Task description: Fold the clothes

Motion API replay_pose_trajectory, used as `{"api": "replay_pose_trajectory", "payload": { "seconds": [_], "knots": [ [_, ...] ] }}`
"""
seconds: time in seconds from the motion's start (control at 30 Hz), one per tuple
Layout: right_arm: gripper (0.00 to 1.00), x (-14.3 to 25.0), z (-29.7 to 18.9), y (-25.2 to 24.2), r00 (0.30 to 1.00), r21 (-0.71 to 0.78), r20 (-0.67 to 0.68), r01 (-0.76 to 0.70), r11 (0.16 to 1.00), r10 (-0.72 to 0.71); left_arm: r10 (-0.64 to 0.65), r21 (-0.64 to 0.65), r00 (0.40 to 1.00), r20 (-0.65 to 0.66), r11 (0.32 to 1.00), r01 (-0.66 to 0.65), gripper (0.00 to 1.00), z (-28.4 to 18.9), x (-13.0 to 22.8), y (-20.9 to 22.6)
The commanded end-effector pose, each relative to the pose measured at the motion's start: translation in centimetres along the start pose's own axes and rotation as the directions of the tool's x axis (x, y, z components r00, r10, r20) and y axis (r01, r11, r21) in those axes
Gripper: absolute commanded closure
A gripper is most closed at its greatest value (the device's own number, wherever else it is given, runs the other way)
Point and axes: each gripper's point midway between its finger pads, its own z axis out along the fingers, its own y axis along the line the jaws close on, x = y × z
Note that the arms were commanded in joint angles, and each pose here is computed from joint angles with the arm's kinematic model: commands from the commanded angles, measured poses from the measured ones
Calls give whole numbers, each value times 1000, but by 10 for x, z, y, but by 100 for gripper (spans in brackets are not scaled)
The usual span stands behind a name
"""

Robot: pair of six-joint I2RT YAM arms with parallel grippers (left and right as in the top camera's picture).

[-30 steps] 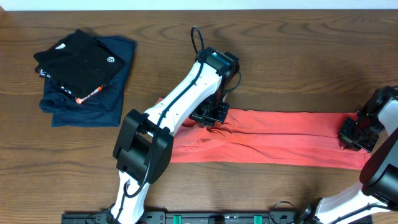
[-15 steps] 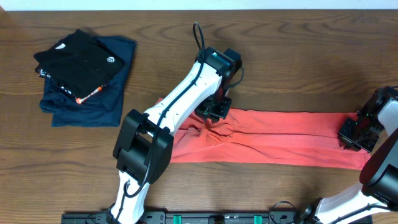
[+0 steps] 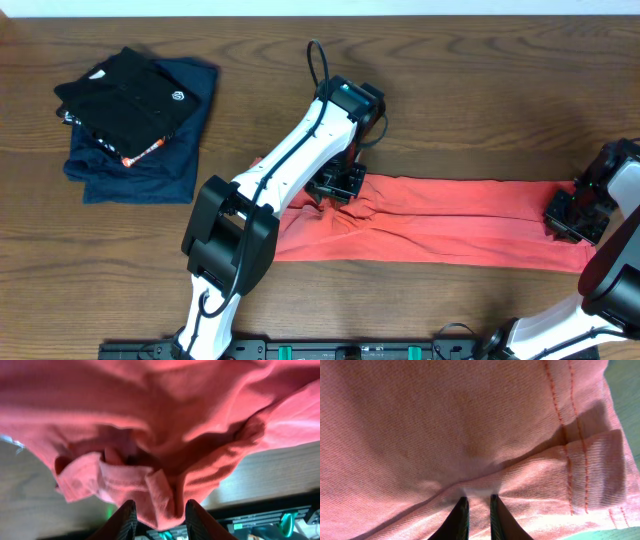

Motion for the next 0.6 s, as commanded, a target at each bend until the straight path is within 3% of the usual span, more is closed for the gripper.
{"api": "replay_pose_trajectory", "payload": {
  "seconds": [0.0, 0.2, 0.33, 0.57],
  "knots": [
    [85, 2, 0, -3, 1000, 7, 6, -25, 1000, 25, -51, -19, 998, -19, 999, 51, 65, -1, 7, 5],
    [85, 2, 0, -3, 1000, 7, 6, -25, 1000, 25, -86, -24, 995, -49, 996, 85, 62, 1, 13, 5],
    [85, 2, 0, -2, 1000, -1, 5, -25, 1000, 25, -96, -30, 993, -64, 995, 94, 81, 8, 16, 6],
    [85, 2, 0, -2, 1000, -4, 5, -25, 1000, 25, -81, -17, 994, -79, 997, 80, 90, 22, 17, -1]
  ]
}}
